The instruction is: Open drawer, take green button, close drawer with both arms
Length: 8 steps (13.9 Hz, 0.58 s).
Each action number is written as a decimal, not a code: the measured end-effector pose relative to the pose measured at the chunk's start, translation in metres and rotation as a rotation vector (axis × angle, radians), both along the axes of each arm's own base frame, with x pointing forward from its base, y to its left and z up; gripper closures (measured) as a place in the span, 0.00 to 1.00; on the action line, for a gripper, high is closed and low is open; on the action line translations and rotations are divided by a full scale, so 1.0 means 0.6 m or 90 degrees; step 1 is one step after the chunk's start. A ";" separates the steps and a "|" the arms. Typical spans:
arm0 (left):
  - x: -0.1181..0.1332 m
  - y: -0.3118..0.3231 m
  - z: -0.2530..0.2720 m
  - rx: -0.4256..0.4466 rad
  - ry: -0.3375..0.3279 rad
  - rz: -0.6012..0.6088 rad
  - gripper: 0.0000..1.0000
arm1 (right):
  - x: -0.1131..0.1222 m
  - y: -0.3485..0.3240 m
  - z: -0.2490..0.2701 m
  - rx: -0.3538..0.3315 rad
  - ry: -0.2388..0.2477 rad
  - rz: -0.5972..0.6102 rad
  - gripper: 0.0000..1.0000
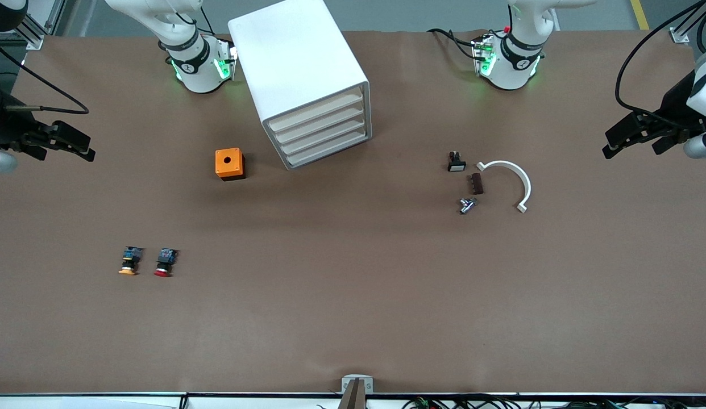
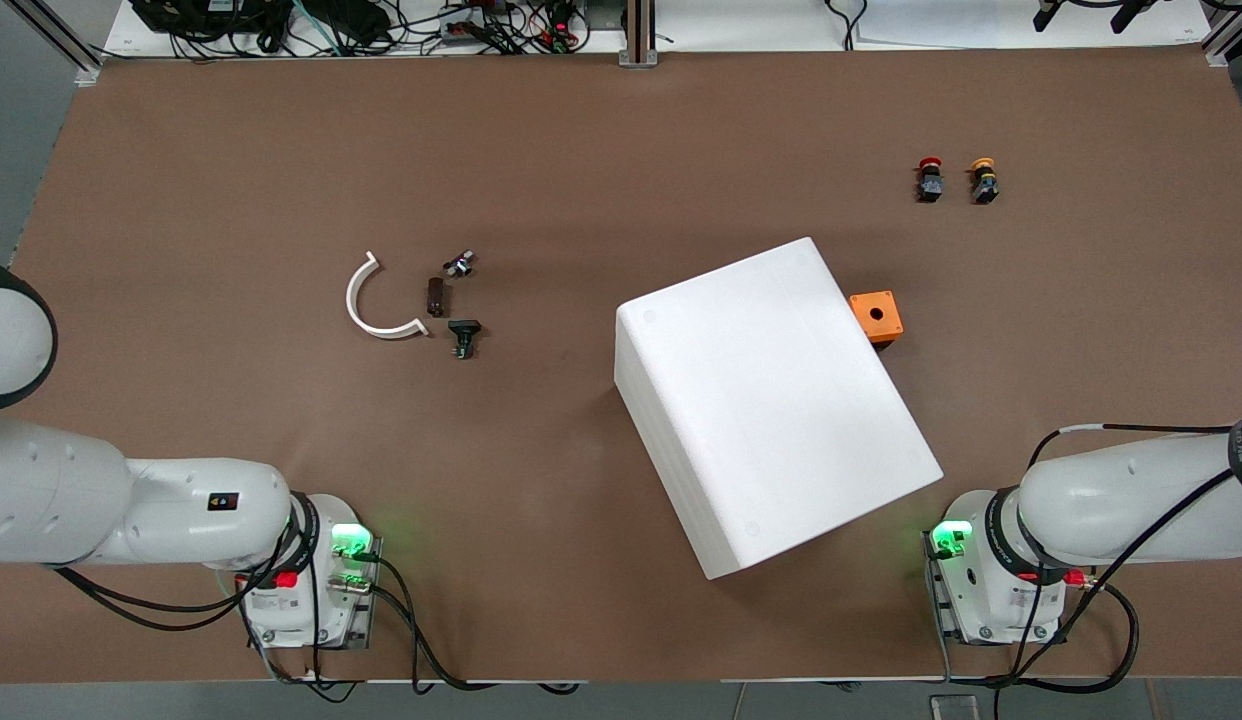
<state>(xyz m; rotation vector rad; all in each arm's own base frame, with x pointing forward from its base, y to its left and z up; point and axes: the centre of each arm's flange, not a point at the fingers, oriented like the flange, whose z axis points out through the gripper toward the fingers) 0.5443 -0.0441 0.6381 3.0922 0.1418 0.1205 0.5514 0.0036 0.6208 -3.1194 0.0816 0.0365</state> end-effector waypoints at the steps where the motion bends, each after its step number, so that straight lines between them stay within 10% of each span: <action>1: 0.000 0.000 0.000 0.000 0.000 0.000 0.00 | 0.000 0.000 0.000 0.000 0.000 0.000 0.00; 8: 0.003 -0.004 -0.012 0.001 0.015 -0.003 0.00 | 0.000 -0.007 0.000 0.000 0.000 -0.005 0.00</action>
